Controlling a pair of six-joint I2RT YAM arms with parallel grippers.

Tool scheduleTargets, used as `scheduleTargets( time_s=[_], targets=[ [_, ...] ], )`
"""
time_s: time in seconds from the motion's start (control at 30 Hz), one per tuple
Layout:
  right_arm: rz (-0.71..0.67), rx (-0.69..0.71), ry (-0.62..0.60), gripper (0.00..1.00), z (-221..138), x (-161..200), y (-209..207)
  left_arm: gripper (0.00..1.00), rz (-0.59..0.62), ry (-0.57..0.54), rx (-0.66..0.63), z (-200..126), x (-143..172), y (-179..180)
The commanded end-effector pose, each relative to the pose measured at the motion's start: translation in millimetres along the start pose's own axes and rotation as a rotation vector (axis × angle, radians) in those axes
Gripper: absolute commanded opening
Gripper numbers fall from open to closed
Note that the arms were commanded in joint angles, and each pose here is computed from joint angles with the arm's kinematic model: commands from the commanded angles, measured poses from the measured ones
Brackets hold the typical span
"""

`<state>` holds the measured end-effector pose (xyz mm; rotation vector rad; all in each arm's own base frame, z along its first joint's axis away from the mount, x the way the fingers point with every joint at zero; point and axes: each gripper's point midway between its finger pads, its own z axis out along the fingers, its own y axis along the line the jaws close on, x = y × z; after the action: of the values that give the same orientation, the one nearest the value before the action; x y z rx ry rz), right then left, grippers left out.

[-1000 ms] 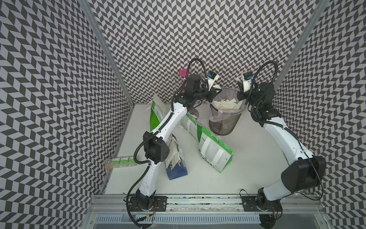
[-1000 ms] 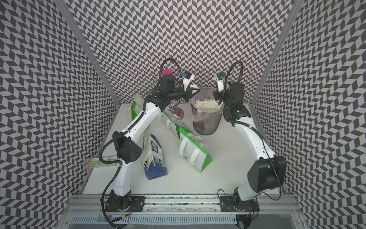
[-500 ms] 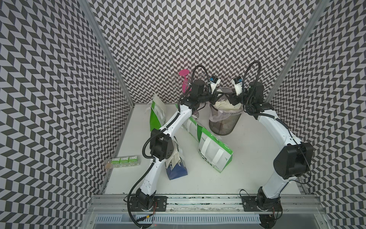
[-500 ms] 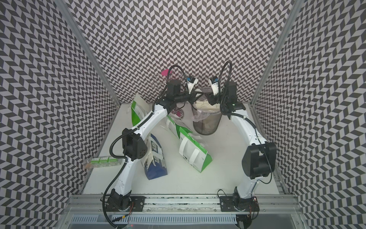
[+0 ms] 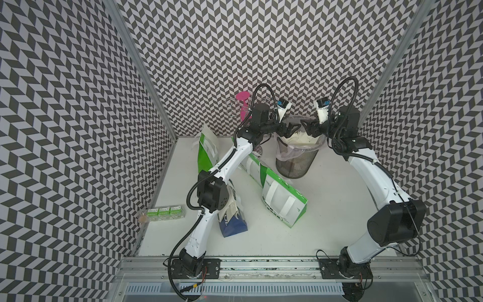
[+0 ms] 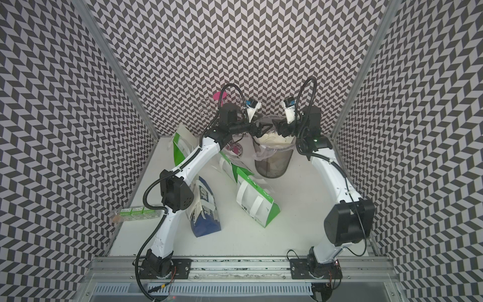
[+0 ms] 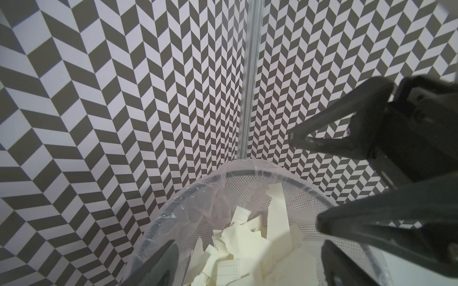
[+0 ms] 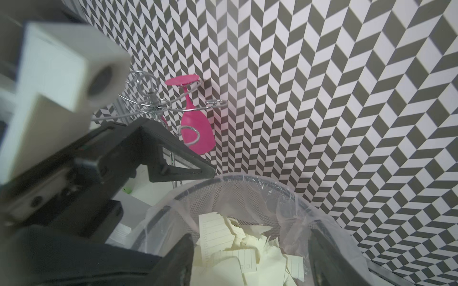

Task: Shred takeout receipts and throw away
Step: Place the takeout receipt in the trash bin, then adjust the takeout bag at the center of the board.

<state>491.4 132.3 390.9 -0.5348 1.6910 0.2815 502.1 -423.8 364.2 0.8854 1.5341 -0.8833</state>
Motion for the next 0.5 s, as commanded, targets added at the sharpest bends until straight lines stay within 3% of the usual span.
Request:
scheduleTargets(
  time_s=[0.0, 0.23, 0.33, 0.47],
  targets=[
    [-0.010, -0.016, -0.085, 0.72, -19, -27, 8, 0.91, 0.083, -0.064, 0.003, -31, -55, -22],
    [0.053, -0.200, -0.181, 0.79, -46, -46, 46, 0.93, 0.124, 0.007, -0.056, -78, -74, -29],
    [0.096, -0.308, -0.218, 0.80, -60, -51, 67, 0.93, 0.115, 0.072, -0.127, -114, -75, -23],
    [0.140, -0.458, -0.222, 0.92, -72, -53, 100, 0.93, 0.082, 0.158, -0.222, -172, -65, -15]
  ],
)
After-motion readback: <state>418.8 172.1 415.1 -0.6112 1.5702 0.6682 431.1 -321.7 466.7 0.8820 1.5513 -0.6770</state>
